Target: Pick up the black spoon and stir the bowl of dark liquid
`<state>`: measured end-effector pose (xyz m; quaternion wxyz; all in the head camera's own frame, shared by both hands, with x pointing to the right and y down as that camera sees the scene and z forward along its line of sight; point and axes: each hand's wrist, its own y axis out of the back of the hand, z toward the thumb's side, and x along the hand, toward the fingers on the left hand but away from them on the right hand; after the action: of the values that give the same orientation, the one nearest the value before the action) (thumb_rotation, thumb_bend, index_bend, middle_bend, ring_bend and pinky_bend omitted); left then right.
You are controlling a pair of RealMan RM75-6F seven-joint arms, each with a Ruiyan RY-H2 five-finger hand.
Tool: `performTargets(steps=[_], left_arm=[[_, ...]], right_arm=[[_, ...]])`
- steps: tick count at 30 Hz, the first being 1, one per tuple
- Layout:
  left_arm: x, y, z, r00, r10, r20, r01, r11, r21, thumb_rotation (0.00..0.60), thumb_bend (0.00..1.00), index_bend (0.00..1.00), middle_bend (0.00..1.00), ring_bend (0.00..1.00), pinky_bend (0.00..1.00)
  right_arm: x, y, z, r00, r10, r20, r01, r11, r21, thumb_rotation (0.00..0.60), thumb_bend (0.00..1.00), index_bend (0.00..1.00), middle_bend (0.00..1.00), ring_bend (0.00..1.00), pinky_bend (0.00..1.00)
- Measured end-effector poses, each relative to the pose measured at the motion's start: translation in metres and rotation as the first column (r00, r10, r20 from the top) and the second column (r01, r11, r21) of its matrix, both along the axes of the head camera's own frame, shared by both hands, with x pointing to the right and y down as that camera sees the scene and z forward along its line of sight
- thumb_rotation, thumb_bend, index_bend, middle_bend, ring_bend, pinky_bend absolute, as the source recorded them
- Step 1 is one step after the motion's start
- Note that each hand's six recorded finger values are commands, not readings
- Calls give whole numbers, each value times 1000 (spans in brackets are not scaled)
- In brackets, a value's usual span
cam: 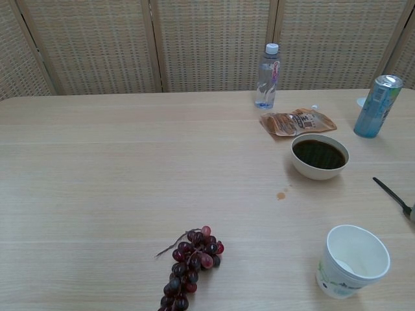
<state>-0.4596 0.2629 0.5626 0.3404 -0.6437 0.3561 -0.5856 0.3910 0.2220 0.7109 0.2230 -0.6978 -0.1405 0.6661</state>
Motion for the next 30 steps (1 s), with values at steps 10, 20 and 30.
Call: performTargets(steps=[10,20,30], left_arm=[[-2,2,0,1000,-8,2,8,1000,-2,600,441,0,0,0,0],[-2,2,-1,1000,-6,3,6,1000,-1,600,440,0,0,0,0],[-1,2,-3,1000,-5,4,5,1000,2,600,440,0,0,0,0]], right_arm=[[-2,-8,-7,1000,-7,2,7,1000,25,600,920,286,974,1000,1000],[9,-4,5,1000,17,-24,-18,1000,-2,600,920,291,974,1000,1000],[21,-2,9,998,27,-54,-28,1000,-5,600,920,297,974,1000,1000]])
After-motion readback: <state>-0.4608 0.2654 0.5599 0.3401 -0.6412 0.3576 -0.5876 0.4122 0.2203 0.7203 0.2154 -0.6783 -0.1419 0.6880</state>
